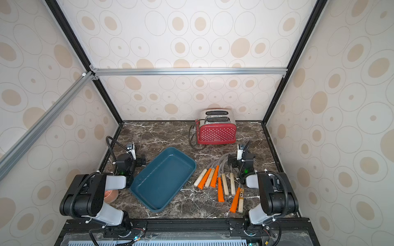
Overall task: Put small sickles into storage boxes
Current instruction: Pick up the sickle at the center of the board.
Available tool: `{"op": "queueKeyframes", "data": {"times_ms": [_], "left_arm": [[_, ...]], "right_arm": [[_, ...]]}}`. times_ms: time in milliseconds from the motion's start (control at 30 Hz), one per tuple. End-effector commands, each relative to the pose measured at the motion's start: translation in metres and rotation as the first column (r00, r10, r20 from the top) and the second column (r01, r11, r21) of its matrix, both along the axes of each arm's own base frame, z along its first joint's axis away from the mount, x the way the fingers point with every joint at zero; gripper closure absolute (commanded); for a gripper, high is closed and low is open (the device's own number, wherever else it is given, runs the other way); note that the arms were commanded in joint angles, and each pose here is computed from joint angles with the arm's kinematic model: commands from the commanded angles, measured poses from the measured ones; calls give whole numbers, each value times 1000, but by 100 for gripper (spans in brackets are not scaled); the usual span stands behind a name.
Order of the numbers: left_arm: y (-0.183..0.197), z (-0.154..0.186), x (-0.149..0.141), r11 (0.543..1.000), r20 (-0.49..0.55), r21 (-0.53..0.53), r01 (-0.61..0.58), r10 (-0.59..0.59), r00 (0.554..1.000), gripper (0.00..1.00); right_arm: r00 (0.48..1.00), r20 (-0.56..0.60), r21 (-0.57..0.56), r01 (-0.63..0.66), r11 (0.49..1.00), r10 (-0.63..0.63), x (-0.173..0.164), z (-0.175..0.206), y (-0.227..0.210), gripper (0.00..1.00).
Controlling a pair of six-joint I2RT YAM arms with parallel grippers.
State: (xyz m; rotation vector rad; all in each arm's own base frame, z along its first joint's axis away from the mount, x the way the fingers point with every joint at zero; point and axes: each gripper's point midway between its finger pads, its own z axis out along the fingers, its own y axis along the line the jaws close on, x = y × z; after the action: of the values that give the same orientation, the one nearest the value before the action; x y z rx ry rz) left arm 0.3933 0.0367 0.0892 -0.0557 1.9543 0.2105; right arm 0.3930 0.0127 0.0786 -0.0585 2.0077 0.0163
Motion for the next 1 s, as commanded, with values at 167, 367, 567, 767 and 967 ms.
{"op": "queueKeyframes", "data": {"times_ms": [167,367,567,767,967], "left_arm": [[0,8,8,1000,25,-12,-1,1,1000,1],[0,9,8,1000,34,-14,-1,1,999,1],[0,8,7,1000,26,-12,-2,2,1000,1],[0,8,8,1000,26,-12,-2,2,1000,1],[0,8,8,1000,26,-12,-1,2,1000,1]], "right_arm": [[1000,12,-3,4,1000,-4,4,4,0,0],[1000,12,-4,4,1000,-4,4,4,0,0],[1000,13,-3,3,1000,-3,4,4,0,0],[1000,13,-3,5,1000,-5,4,4,0,0],[1000,14,-3,5,1000,-5,5,5,0,0]]}}
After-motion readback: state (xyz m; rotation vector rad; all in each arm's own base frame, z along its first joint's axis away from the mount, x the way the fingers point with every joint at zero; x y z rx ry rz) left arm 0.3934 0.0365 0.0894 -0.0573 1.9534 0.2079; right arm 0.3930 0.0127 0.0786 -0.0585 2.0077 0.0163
